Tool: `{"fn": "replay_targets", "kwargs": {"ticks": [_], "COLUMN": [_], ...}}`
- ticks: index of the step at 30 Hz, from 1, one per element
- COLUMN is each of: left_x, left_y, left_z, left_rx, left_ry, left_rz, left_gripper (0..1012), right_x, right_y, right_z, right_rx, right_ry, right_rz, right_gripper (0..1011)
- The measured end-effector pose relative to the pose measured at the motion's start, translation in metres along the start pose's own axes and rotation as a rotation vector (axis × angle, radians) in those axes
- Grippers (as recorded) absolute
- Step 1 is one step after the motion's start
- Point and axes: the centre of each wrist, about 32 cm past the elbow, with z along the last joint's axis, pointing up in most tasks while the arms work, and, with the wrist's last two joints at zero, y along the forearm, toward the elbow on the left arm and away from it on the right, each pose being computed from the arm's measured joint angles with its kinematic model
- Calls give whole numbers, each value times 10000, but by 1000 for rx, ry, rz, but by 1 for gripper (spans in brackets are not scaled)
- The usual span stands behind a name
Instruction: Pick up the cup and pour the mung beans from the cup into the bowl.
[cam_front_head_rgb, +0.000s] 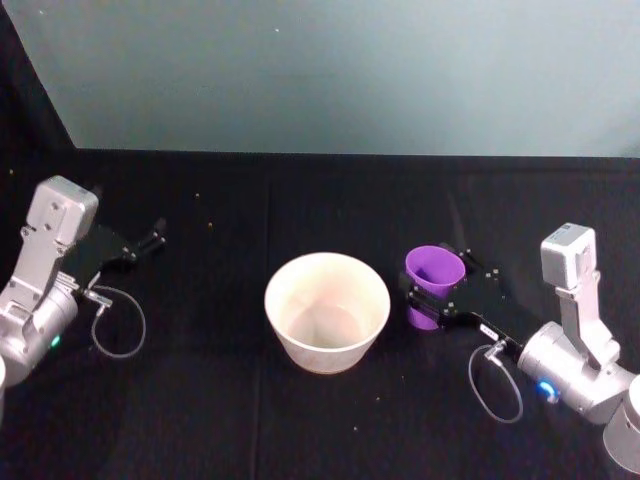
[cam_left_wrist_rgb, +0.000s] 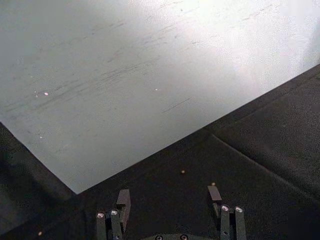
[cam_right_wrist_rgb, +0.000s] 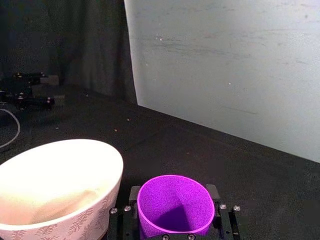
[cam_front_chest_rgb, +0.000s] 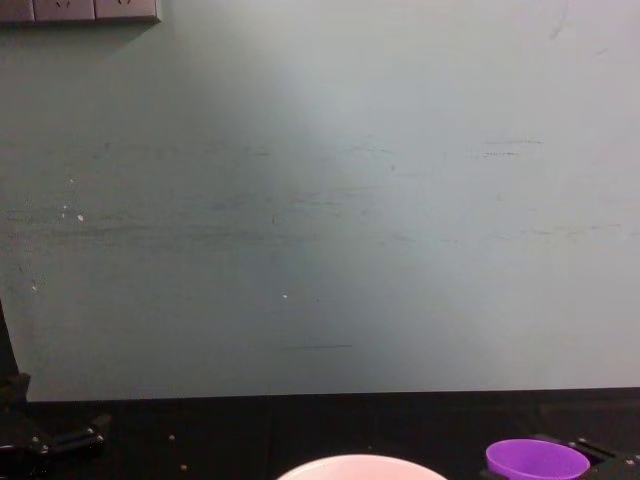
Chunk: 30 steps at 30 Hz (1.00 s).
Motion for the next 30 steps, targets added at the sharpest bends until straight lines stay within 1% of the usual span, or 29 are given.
{"fn": "replay_targets", "kwargs": {"ticks": [11,14,15,16,17,20,21,23,24,26,27,29,30], "left_x": [0,0,0,0,0,0,0,0,0,0,0,0,0], "left_y": [0,0,0,0,0,0,0,0,0,0,0,0,0], "left_z": [0,0,0,0,0,0,0,0,0,0,0,0,0], "left_rx": [0,0,0,0,0,0,0,0,0,0,0,0,0], "left_ry": [0,0,0,0,0,0,0,0,0,0,0,0,0], "left_rz": [0,0,0,0,0,0,0,0,0,0,0,0,0], "left_gripper": [1011,1011,1011,1011,1011,1011,1011,1011,1011,1011,1011,1011,1011], "right_x": [1,-3,4,7,12,39,53,70,92,107,120,135,144], "right_y": [-2,-23,-32,-36,-41,-45,-43,-38,-31,-25,-23,-22,-21], "right_z": [-1,72,132,161,239,388,481,587,707,814,916,1028,1118], "right_rx": [0,13,22,25,33,44,48,53,62,71,82,94,102], "right_ry": [0,-26,-37,-42,-48,-57,-60,-59,-59,-56,-55,-59,-64], "right_rz": [0,-11,-18,-22,-27,-37,-42,-48,-54,-60,-65,-71,-77], "right_gripper": [759,756,756,756,756,756,756,756,756,756,756,756,756]}}
